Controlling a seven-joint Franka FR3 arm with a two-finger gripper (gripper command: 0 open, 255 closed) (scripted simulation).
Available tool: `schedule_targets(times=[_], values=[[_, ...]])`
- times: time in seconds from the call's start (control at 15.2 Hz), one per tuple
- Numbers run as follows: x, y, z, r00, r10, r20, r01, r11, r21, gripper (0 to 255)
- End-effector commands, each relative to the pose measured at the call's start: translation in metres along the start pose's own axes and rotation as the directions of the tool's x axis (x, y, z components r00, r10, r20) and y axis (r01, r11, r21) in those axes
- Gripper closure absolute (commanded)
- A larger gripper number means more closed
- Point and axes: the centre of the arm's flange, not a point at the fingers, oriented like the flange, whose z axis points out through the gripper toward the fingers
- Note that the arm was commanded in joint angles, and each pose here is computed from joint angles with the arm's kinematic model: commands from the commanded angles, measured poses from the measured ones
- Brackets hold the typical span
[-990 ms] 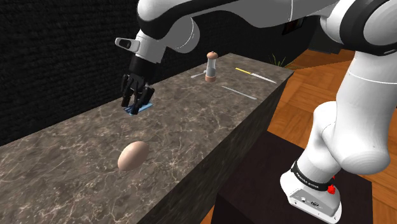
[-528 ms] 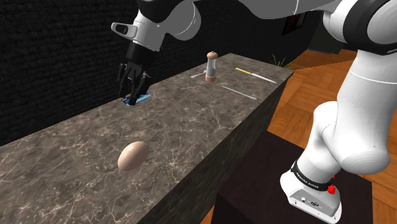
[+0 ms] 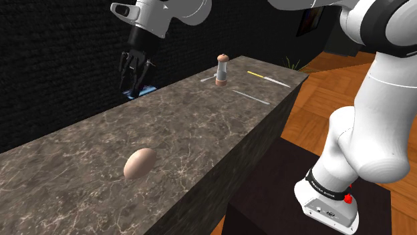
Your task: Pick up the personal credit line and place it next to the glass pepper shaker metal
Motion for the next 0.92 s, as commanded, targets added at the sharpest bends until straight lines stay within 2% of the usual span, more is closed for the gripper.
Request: schedule_targets(times=[0.0, 0.07, 0.86], values=[[0.006, 0.0, -0.009, 1.0, 0.0, 0.0, 0.0, 1.0, 0.0, 255], [0.007, 0.0, -0.011, 1.0, 0.0, 0.0, 0.0, 1.0, 0.0, 255], [-0.123, 0.025, -0.098, 1.0, 0.0, 0.0, 0.0, 1.0, 0.0, 255]])
